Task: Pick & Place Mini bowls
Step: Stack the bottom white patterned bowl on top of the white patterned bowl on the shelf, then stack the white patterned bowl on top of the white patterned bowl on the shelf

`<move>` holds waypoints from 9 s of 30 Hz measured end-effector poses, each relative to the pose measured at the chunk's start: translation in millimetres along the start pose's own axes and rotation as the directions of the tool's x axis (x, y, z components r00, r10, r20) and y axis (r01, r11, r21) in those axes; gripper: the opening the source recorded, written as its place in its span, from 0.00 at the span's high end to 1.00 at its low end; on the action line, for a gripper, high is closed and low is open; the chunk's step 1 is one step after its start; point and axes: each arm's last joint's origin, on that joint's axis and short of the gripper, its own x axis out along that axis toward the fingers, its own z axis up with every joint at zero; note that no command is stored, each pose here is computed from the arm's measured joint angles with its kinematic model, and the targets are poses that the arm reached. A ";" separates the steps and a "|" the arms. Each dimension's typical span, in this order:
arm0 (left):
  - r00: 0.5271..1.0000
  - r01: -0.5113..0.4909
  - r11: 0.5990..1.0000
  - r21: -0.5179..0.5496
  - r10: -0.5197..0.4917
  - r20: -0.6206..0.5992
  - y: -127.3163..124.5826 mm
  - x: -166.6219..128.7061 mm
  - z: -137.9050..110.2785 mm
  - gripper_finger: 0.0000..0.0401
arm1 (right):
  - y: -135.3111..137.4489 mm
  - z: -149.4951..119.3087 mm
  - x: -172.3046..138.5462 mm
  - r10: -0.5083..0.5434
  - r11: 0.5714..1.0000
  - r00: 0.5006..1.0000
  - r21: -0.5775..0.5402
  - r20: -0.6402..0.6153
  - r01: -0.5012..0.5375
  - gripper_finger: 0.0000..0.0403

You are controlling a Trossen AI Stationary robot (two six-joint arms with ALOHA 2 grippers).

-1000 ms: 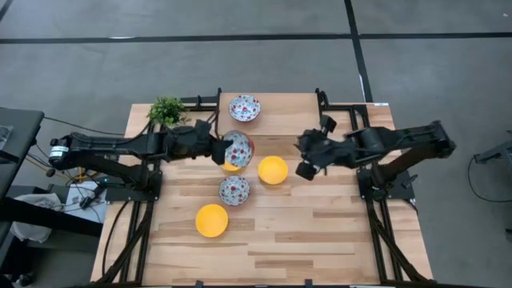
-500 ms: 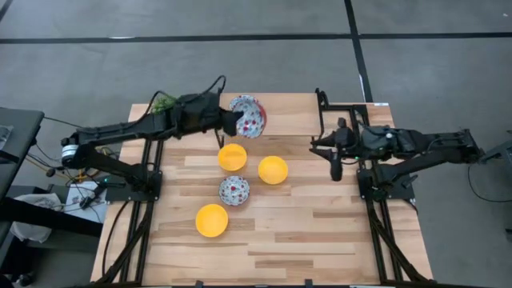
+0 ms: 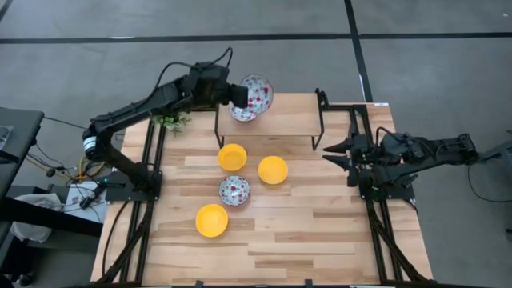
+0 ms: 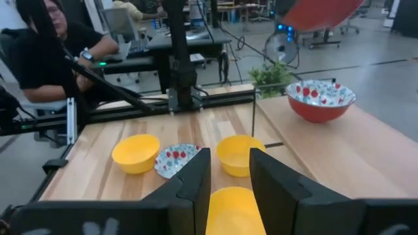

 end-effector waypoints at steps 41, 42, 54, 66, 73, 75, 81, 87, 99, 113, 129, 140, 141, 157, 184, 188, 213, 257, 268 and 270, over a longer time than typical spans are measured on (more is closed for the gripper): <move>0.902 -0.297 0.896 -0.331 0.149 -0.405 82.6 45.2 8.5 0.97 | -13.1 -25.2 -30.7 -0.074 0.996 0.984 -0.029 0.163 0.080 0.77; 0.901 -0.300 0.892 -0.337 0.150 -0.406 82.7 45.2 8.4 0.97 | -13.0 -25.2 -32.8 -0.049 0.998 0.984 -0.034 0.170 0.056 0.77; 0.861 -0.368 0.866 -0.339 0.180 -0.476 88.5 60.2 -3.0 0.97 | -14.9 -27.3 -43.9 0.008 1.000 0.981 -0.027 0.194 -0.003 0.77; 0.849 -0.402 0.856 -0.325 0.216 -0.482 90.7 61.9 -5.1 0.97 | -14.8 -28.0 -43.3 0.006 0.999 0.983 -0.036 0.185 0.001 0.77; 0.847 -0.404 0.856 -0.322 0.216 -0.486 89.7 61.7 -6.1 0.97 | -15.1 -27.8 -43.3 -0.003 0.999 0.982 -0.045 0.187 0.011 0.77; 0.847 -0.403 0.856 -0.322 0.216 -0.486 89.7 61.7 -6.1 0.97 | -15.5 -27.8 -43.3 -0.017 0.999 0.982 -0.042 0.187 0.025 0.77; 0.847 -0.413 0.854 -0.316 0.232 -0.478 90.1 61.7 -5.9 0.97 | -15.6 -27.8 -43.3 -0.021 0.998 0.982 -0.049 0.187 0.031 0.77; 0.843 -0.428 0.851 -0.303 0.256 -0.472 89.4 61.5 -6.9 0.97 | -15.6 -27.8 -43.3 -0.021 0.998 0.982 -0.050 0.187 0.031 0.77; 0.828 -0.441 0.850 -0.288 0.261 -0.497 86.0 60.2 -11.4 0.97 | -15.6 -27.7 -43.3 -0.021 0.998 0.982 -0.050 0.188 0.031 0.77; 0.822 -0.448 0.847 -0.286 0.265 -0.504 86.5 59.7 -12.1 0.97 | -15.6 -27.7 -43.3 -0.021 0.998 0.982 -0.050 0.189 0.031 0.77; 0.818 -0.453 0.844 -0.285 0.268 -0.509 88.5 63.2 -17.2 0.96 | -16.3 -27.0 -43.5 -0.047 0.998 0.980 -0.042 0.196 0.056 0.77; 0.828 -0.441 0.848 -0.295 0.258 -0.497 88.7 64.2 -15.5 0.93 | -16.3 -27.0 -43.6 -0.047 0.998 0.980 -0.042 0.196 0.056 0.77; 0.830 -0.439 0.849 -0.296 0.256 -0.496 88.6 64.3 -15.3 0.92 | -16.3 -27.0 -43.5 -0.047 0.998 0.980 -0.042 0.196 0.056 0.77; 0.836 -0.431 0.851 -0.300 0.252 -0.487 88.5 64.9 -14.4 0.90 | -16.3 -26.9 -43.6 -0.046 0.998 0.980 -0.042 0.196 0.056 0.77; 0.858 -0.399 0.865 -0.303 0.235 -0.457 86.9 66.6 -11.5 0.77 | -16.3 -27.0 -43.6 -0.046 0.998 0.980 -0.043 0.195 0.055 0.77; 0.859 -0.397 0.866 -0.305 0.234 -0.455 86.6 65.2 -10.8 0.77 | -16.3 -27.0 -43.6 -0.046 0.998 0.980 -0.043 0.195 0.055 0.77; 0.900 -0.226 0.937 -0.267 0.096 -0.425 34.9 20.6 -15.6 0.77 | -16.3 -26.9 -43.6 -0.046 0.998 0.980 -0.034 0.195 0.054 0.77; 0.463 -0.517 0.854 0.064 0.342 -0.818 -18.6 -24.2 -208.3 0.77 | -16.3 -27.6 -43.4 -0.046 0.998 0.981 -0.036 0.188 0.054 0.77; 0.440 -0.526 0.847 0.078 0.349 -0.827 -1.8 -15.4 -231.7 0.77 | -16.3 -27.6 -43.5 -0.046 0.998 0.981 -0.036 0.188 0.054 0.77; 0.434 -0.530 0.844 0.084 0.355 -0.828 1.0 -14.7 -234.9 0.77 | -16.3 -27.6 -43.5 -0.046 0.998 0.981 -0.036 0.188 0.054 0.77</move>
